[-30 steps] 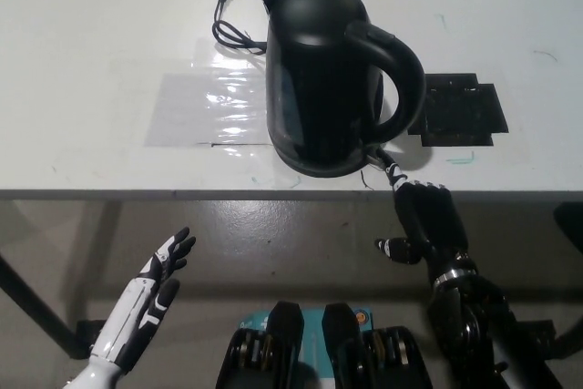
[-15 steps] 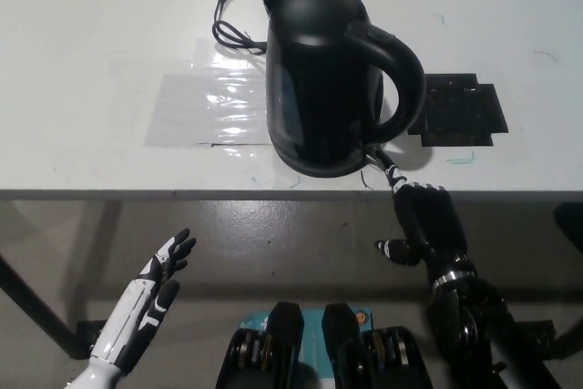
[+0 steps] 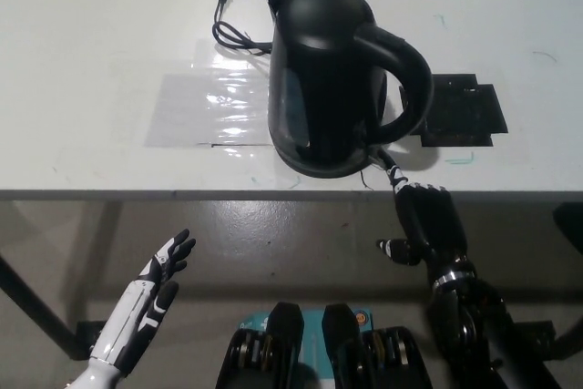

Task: A kettle is kept at the center of the table close to the robot and the robot uses its right index finger to press downwards on the transparent start boiling button

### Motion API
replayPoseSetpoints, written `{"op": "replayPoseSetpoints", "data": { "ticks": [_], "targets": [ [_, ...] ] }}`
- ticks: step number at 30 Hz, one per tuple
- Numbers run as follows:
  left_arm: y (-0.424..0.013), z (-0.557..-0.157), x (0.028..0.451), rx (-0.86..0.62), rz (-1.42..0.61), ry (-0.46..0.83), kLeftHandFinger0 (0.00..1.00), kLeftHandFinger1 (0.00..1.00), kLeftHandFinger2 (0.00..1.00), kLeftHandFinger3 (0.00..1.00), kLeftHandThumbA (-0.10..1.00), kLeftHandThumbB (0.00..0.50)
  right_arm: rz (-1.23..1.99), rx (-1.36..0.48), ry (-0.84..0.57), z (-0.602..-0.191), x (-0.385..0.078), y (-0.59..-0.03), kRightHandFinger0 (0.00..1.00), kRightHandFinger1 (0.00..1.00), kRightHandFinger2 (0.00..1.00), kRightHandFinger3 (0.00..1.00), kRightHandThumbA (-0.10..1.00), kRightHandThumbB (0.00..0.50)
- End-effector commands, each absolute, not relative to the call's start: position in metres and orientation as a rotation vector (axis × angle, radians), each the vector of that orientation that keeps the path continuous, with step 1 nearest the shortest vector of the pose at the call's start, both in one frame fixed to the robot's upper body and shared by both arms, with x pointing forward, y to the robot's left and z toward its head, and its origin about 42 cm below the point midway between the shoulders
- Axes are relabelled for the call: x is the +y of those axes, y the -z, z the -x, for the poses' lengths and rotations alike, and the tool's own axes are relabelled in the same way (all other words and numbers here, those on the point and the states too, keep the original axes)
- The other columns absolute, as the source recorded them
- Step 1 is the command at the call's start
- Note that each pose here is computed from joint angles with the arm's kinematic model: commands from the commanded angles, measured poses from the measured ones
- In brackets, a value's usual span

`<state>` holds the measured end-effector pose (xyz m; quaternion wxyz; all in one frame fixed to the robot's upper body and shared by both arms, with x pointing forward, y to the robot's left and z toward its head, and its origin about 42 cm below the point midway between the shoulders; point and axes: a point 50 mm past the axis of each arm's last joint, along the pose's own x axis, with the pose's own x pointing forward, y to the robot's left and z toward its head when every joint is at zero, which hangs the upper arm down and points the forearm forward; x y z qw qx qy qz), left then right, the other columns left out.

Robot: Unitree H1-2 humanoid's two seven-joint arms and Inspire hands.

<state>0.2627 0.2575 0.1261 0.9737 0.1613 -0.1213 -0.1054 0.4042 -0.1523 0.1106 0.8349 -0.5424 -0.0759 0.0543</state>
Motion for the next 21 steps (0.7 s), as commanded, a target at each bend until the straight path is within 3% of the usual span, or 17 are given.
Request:
{"op": "replayPoseSetpoints", "data": {
  "ticks": [1, 21],
  "targets": [
    [-0.134, -0.264, 0.259, -0.295, -0.335, 0.233, 1.0, 1.0, 1.0, 1.0, 1.0, 0.414, 1.155, -0.15, -0.099, -0.417, -0.156, -0.116, 0.0, 0.0, 0.03, 1.0, 1.0, 0.274],
    [-0.136, -0.266, 0.261, -0.3, -0.341, 0.236, 1.0, 1.0, 1.0, 1.0, 1.0, 0.428, 1.164, -0.095, -0.117, -0.426, -0.157, -0.106, 0.0, 0.0, 0.03, 1.0, 1.0, 0.281]
  ]
}}
